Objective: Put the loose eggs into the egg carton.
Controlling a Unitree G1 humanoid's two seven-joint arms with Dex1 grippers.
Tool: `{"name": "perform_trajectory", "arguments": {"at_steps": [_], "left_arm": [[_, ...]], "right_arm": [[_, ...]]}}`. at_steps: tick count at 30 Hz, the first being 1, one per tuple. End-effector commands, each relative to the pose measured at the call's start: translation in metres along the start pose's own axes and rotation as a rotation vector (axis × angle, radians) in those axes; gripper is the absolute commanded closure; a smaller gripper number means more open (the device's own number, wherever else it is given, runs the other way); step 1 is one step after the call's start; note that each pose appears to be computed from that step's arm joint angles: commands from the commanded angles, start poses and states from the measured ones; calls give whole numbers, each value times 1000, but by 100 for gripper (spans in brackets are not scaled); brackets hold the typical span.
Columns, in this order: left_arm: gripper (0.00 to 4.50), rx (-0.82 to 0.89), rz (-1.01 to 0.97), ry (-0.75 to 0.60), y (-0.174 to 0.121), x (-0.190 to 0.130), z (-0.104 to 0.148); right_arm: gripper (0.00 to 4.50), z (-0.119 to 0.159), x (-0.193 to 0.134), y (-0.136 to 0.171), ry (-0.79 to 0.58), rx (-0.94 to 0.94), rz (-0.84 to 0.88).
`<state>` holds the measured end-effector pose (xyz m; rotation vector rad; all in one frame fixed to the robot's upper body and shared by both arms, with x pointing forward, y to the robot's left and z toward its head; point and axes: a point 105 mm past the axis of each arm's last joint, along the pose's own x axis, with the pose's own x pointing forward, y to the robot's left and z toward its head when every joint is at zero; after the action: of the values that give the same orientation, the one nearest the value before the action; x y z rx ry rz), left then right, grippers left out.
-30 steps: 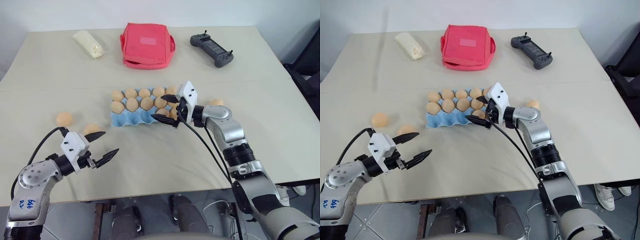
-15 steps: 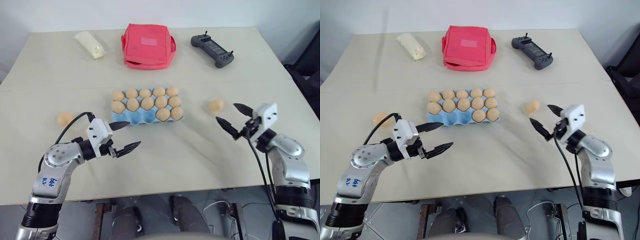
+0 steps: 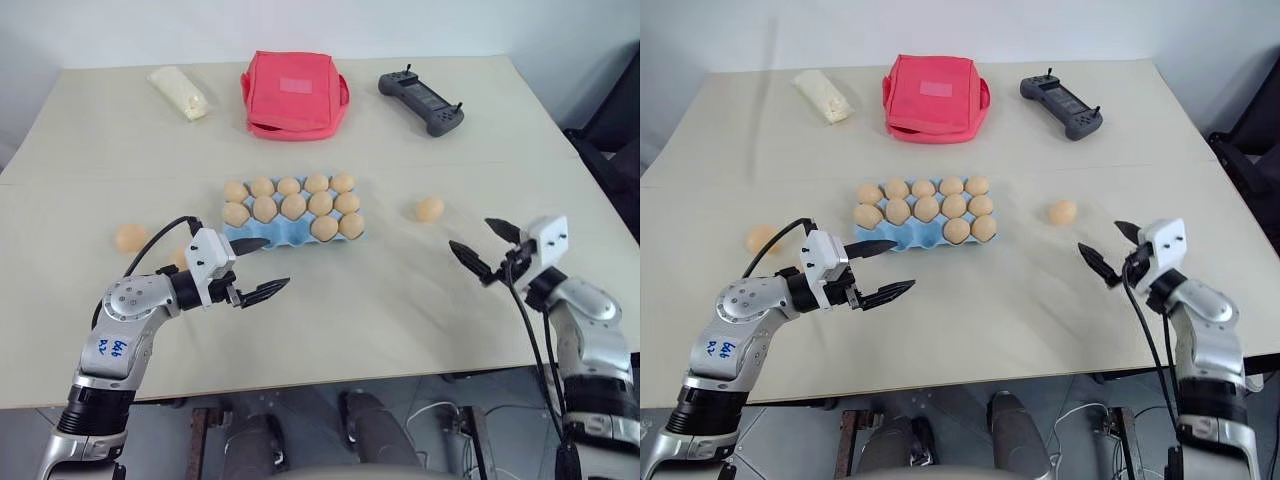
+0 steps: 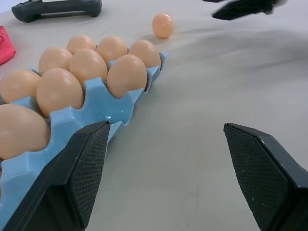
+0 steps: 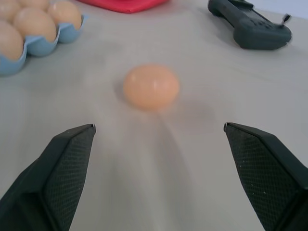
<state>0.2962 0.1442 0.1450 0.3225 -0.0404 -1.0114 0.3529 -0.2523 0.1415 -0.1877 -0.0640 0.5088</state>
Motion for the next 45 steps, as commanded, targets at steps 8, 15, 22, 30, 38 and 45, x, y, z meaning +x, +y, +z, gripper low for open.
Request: {"name": "perform_trajectory", "arguments": {"at_steps": [8, 15, 22, 30, 38, 45], "left_arm": [[49, 22, 64, -27, -1, -10, 8], [49, 2, 119, -24, -4, -18, 6], [49, -41, 250, -12, 6, -49, -1], [49, -120, 485, 52, 14, -116, -25], [49, -131, 563, 60, 15, -127, -30], [49, -130, 578, 50, 9, -125, -26]], "right_arm": [[2, 4, 72, -5, 104, -21, 54], [99, 0, 91, 7, 90, -5, 94], [207, 38, 100, 40, -51, -69, 273], [207, 102, 116, 178, -155, -42, 666], [207, 101, 136, 233, -135, -63, 732], [40, 96, 154, 212, -152, -89, 669]]}}
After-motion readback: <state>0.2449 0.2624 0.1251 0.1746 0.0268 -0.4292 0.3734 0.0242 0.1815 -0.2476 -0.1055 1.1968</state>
